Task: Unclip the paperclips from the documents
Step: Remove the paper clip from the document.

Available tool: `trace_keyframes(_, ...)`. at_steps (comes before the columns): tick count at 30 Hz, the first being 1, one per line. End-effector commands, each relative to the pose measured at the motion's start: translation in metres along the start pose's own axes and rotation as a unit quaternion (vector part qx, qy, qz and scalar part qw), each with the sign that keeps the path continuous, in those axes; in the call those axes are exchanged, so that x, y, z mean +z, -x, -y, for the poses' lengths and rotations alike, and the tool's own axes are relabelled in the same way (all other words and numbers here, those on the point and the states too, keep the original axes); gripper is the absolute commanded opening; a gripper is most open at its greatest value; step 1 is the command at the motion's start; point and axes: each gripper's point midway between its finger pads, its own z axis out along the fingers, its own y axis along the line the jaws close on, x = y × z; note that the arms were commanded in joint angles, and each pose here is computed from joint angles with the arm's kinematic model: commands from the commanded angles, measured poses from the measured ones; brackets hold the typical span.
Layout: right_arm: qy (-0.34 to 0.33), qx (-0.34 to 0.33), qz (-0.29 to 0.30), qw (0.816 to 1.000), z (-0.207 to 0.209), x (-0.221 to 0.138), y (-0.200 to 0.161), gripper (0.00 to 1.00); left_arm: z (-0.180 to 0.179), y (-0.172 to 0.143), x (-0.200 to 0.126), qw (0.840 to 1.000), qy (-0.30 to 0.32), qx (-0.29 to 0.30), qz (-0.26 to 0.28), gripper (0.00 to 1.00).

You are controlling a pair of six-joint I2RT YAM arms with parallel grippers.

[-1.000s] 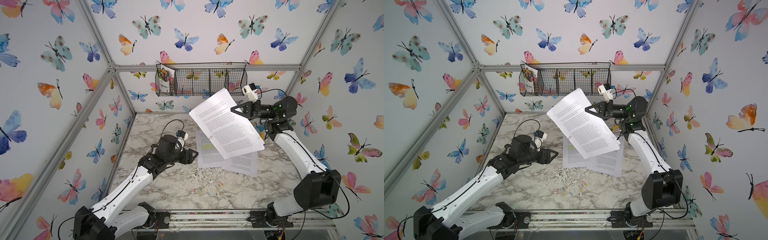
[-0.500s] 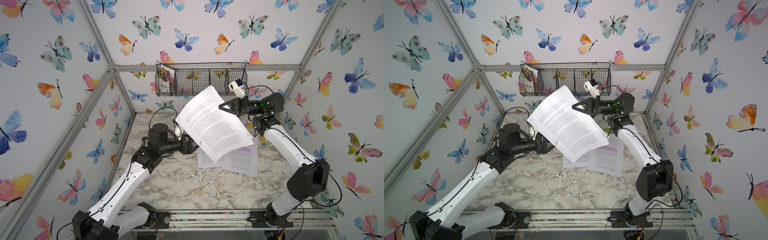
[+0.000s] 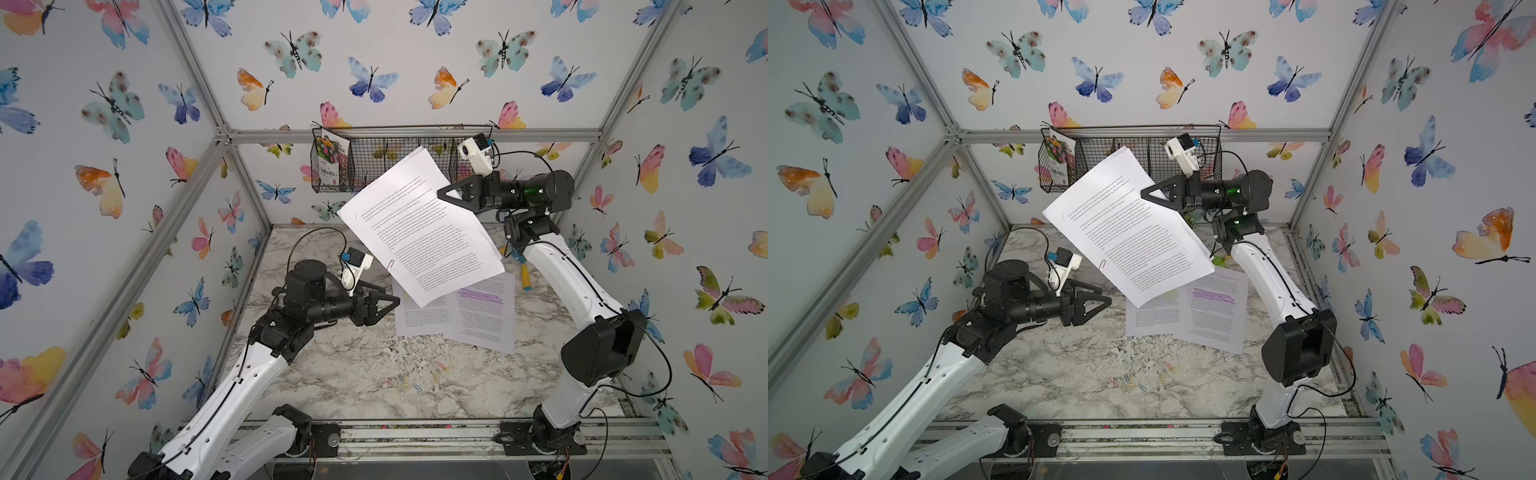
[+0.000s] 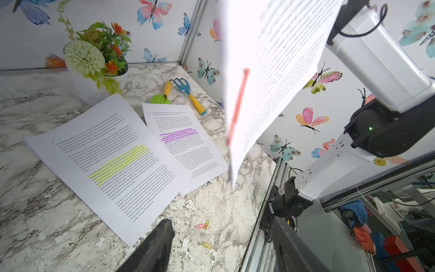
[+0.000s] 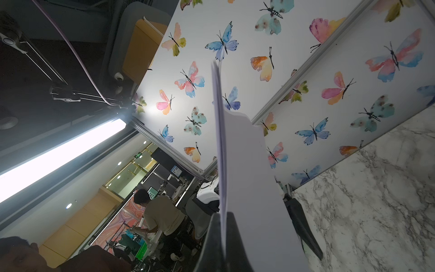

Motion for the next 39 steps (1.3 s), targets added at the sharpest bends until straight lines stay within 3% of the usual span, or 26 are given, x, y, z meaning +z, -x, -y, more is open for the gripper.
trace_keyframes(1, 0.009, -0.015, -0.007, 1.000, -0.008, 0.000, -0.003, 0.02, 0.006, -0.004, -0.003, 1.000, -0.014, 0.017, -0.009, 0.68)
trace_keyframes(10, 0.010, -0.008, 0.011, 1.000, -0.008, -0.002, -0.007, 0.02, -0.004, 0.031, -0.015, 0.997, 0.012, 0.032, 0.062, 0.68)
trace_keyframes(16, 0.025, -0.013, 0.041, 0.999, -0.013, -0.004, -0.006, 0.02, 0.000, 0.057, -0.017, 0.992, -0.007, 0.035, 0.117, 0.68)
trace_keyframes(23, 0.047, -0.013, 0.060, 0.997, -0.019, -0.005, -0.004, 0.02, 0.001, 0.070, -0.011, 0.990, -0.028, 0.031, 0.133, 0.68)
trace_keyframes(39, 0.073, -0.006, 0.071, 0.995, -0.016, -0.006, -0.008, 0.02, -0.029, 0.082, -0.007, 0.988, -0.012, 0.013, 0.154, 0.64)
